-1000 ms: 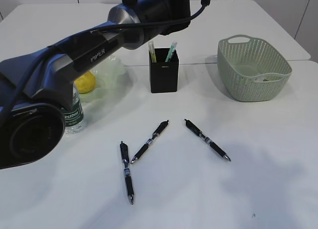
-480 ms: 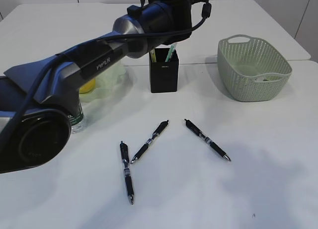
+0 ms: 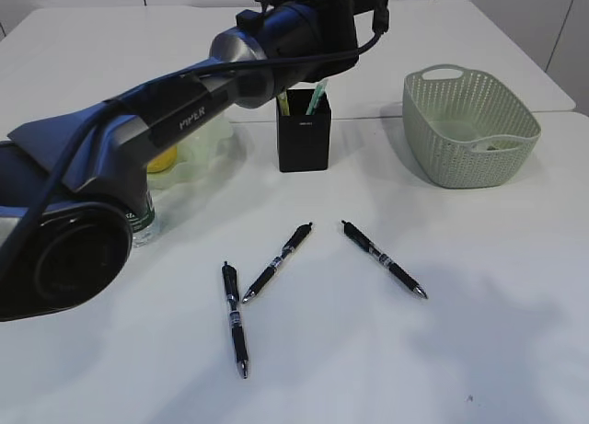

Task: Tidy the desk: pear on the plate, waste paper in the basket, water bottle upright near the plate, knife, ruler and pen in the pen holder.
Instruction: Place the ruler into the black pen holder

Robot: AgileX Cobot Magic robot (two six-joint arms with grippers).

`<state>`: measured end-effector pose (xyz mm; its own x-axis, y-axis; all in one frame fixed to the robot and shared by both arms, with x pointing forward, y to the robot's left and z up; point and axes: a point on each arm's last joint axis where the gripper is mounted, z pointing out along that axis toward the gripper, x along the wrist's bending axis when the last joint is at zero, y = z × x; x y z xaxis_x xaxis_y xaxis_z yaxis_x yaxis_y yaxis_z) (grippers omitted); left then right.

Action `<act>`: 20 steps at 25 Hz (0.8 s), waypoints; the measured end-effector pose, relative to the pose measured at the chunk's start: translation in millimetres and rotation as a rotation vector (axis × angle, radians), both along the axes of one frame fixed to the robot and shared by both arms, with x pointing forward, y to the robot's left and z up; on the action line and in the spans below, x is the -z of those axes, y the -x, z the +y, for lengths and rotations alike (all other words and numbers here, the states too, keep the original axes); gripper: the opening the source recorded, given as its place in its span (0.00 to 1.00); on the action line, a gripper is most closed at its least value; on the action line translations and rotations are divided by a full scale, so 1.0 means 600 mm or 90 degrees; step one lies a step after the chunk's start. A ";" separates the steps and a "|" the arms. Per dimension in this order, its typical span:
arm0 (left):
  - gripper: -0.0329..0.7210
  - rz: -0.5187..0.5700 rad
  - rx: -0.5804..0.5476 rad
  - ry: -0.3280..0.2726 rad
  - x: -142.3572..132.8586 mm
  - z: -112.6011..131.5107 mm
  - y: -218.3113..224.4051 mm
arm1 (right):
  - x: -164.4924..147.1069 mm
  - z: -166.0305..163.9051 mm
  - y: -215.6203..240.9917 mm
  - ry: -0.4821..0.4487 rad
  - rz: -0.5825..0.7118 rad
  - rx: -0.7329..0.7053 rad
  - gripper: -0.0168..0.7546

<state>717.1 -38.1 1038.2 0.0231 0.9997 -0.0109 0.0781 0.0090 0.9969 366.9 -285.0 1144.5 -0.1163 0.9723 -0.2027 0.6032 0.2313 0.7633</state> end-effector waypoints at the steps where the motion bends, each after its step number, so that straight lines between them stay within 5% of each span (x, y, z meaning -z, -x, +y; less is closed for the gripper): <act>1: 0.39 0.008 0.002 0.000 0.002 -0.001 0.000 | 0.000 0.000 0.000 0.000 0.000 0.000 0.36; 20: 0.39 0.018 0.066 -0.009 0.009 -0.022 0.007 | 0.000 0.000 0.000 0.000 -0.001 0.000 0.36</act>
<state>713.1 -51.5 1032.8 0.1267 0.9919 0.0017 0.1057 -0.0152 0.9943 367.1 -284.9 1144.6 -0.1165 0.9723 -0.2025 0.6015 0.2314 0.7647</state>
